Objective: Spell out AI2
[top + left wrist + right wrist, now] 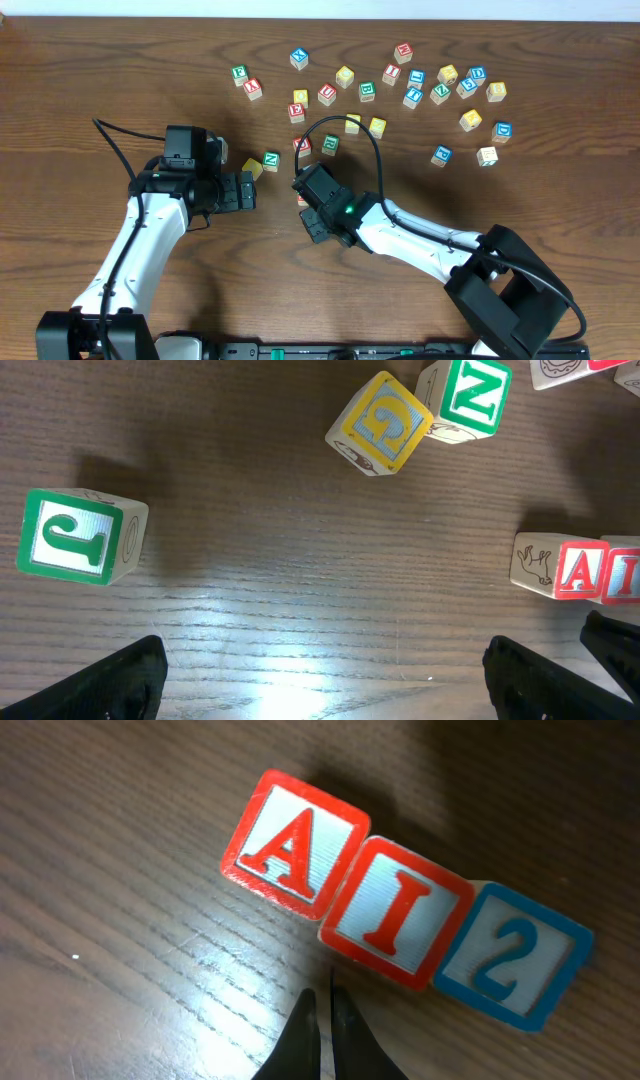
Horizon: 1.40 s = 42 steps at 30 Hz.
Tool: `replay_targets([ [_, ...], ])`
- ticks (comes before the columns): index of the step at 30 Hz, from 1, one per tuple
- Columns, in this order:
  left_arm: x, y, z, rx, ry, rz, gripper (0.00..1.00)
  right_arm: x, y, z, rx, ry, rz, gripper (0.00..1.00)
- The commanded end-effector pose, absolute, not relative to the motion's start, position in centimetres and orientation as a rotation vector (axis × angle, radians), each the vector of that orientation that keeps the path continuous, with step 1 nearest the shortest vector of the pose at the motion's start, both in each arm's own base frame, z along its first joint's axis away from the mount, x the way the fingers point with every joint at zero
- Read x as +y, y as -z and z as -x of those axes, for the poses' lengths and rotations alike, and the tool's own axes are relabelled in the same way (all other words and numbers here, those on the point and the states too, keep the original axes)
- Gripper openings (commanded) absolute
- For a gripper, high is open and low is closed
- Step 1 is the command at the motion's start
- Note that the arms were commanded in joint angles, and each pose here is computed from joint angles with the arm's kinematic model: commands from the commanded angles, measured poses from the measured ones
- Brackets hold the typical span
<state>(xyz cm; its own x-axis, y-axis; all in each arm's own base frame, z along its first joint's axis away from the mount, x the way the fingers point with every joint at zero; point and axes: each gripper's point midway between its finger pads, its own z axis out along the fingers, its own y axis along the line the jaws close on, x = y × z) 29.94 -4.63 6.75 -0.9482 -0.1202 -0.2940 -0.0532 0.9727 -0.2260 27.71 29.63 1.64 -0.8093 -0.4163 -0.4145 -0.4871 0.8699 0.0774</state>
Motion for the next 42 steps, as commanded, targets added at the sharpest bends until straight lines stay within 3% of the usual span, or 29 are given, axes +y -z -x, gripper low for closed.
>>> replay_targets([
  [1,-4.70,-6.49,-29.62,2.822,0.323,0.118,0.99,29.08,-0.94,-28.15,2.655,-0.202,0.611,0.01],
  [42,-4.70,-6.49,-29.62,2.822,0.323,0.118,0.99,28.80,-0.61,-28.69,2.642,-0.164,0.592,0.01],
])
